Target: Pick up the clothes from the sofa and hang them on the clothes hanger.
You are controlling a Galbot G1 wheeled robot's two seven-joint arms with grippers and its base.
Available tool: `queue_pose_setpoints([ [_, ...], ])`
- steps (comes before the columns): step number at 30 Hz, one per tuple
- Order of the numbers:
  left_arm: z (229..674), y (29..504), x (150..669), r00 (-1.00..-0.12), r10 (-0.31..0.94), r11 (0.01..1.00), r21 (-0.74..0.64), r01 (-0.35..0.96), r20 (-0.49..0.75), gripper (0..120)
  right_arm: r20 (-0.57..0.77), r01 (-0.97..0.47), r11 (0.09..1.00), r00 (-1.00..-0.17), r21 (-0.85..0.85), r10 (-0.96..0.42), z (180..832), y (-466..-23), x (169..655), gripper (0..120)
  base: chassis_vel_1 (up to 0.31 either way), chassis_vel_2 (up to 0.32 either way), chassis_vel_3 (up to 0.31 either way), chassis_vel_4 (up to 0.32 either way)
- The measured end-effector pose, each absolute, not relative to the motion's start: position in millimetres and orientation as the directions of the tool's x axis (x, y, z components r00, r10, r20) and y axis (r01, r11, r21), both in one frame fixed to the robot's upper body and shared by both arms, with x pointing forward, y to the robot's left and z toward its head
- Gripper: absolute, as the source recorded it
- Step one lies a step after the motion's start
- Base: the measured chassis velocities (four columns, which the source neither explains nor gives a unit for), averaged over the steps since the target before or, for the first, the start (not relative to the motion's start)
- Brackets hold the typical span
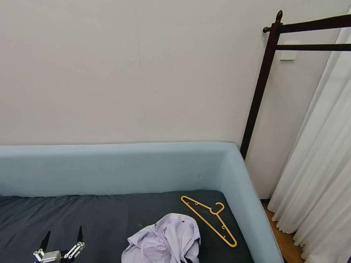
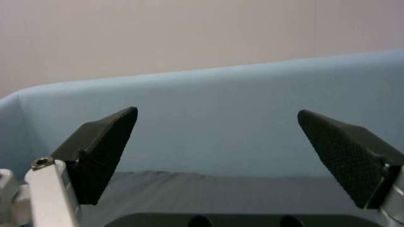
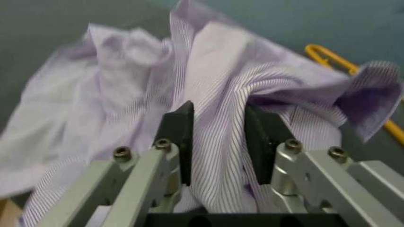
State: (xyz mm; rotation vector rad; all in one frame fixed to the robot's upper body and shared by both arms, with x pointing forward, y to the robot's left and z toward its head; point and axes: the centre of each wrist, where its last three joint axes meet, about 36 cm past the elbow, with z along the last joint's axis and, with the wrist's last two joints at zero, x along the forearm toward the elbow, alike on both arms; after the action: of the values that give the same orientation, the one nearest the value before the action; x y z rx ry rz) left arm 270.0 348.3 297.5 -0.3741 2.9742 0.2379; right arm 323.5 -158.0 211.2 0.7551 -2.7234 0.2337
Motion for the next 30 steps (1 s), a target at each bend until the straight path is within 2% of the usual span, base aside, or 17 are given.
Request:
queue_pose_setpoints([
  [4,297,350,269,-0.959,-0.237,0.956,0.142,-0.259,-0.154,100,0.349,-0.374,0.927,-0.870,-0.010,-0.348,242,-134,316,53,0.000,0.000,0.000,0.000],
  [6,298,350,269,-0.959,-0.237,0.956,0.142,-0.259,-0.155,100,0.358,-0.342,0.940,-0.877,0.006,-0.321,244,-130,320,56,0.000,0.000,0.000,0.000],
  [8,299,348,269,-0.959,-0.235,0.956,0.140,-0.257,-0.159,100,0.372,-0.287,0.957,-0.885,0.033,-0.279,245,-127,329,67,0.000,0.000,0.000,0.000],
  [9,299,348,269,-0.959,-0.235,0.956,0.140,-0.257,-0.159,100,0.372,-0.287,0.957,-0.885,0.033,-0.279,245,-127,329,67,0.000,0.000,0.000,0.000],
  [10,300,348,269,-0.959,-0.234,0.956,0.140,-0.257,-0.161,100,0.384,-0.264,0.963,-0.885,0.053,-0.263,246,-126,331,71,0.000,0.000,0.000,0.000],
  [13,302,350,270,-0.958,-0.233,0.955,0.145,-0.257,-0.166,100,0.449,-0.221,0.970,-0.859,0.103,-0.244,264,-119,326,84,0.000,0.000,0.000,0.000],
  [14,302,350,270,-0.958,-0.233,0.955,0.145,-0.257,-0.166,100,0.449,-0.221,0.970,-0.859,0.103,-0.244,264,-119,326,84,0.000,0.000,0.000,0.000],
  [17,301,351,271,-0.958,-0.234,0.955,0.145,-0.258,-0.165,100,0.567,-0.173,0.977,-0.795,0.126,-0.214,280,-111,319,98,0.000,0.000,0.000,0.000],
  [24,299,346,271,-0.959,-0.231,0.958,0.137,-0.253,-0.163,100,0.562,-0.070,0.970,-0.805,0.231,-0.192,291,-114,346,100,0.000,0.000,0.000,0.000],
  [30,297,348,268,-0.959,-0.234,0.956,0.141,-0.257,-0.160,100,0.569,0.090,0.910,-0.804,0.405,-0.174,318,-131,400,100,0.000,0.000,0.000,0.000],
])
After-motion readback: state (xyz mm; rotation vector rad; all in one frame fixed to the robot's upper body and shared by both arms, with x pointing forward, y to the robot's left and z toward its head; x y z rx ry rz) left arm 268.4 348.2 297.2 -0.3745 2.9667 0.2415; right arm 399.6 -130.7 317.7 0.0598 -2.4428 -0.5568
